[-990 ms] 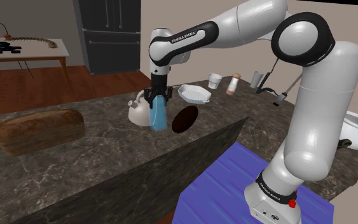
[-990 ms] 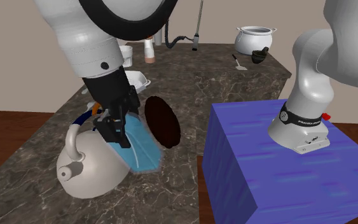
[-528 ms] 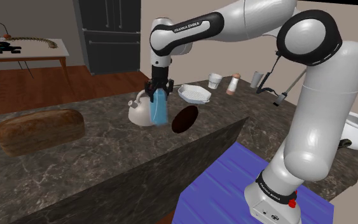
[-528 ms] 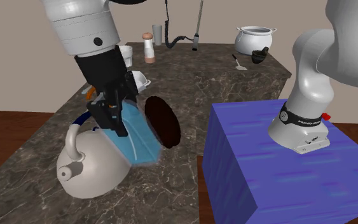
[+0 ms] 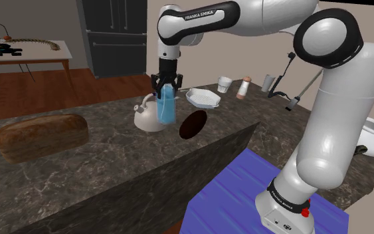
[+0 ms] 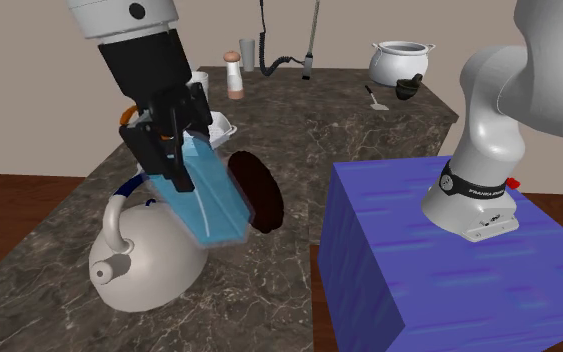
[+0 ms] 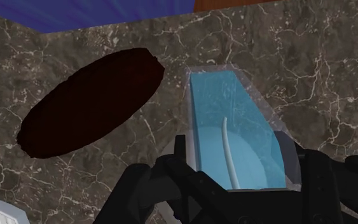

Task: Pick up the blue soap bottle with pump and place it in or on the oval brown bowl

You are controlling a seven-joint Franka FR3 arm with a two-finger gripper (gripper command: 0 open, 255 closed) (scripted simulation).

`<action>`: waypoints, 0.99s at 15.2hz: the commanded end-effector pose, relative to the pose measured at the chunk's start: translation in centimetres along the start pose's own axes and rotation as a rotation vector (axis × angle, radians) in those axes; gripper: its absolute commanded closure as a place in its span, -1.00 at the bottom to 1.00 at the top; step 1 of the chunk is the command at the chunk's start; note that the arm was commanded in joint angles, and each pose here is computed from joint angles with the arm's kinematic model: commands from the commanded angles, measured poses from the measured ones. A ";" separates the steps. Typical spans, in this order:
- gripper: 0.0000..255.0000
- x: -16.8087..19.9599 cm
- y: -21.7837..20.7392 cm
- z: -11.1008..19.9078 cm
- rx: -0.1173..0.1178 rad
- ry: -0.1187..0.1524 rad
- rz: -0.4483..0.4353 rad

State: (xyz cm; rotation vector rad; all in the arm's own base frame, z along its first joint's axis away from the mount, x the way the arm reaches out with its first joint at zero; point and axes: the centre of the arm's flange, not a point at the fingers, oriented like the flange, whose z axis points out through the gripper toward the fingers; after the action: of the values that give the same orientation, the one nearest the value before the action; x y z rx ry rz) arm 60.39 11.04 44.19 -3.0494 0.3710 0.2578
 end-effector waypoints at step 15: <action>1.00 -1.4 0.9 -7.7 0.000 0.000 0.000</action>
State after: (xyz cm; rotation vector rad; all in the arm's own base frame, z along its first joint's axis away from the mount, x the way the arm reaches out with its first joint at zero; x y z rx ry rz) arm 60.25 10.51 51.67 -3.0493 0.3710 0.2582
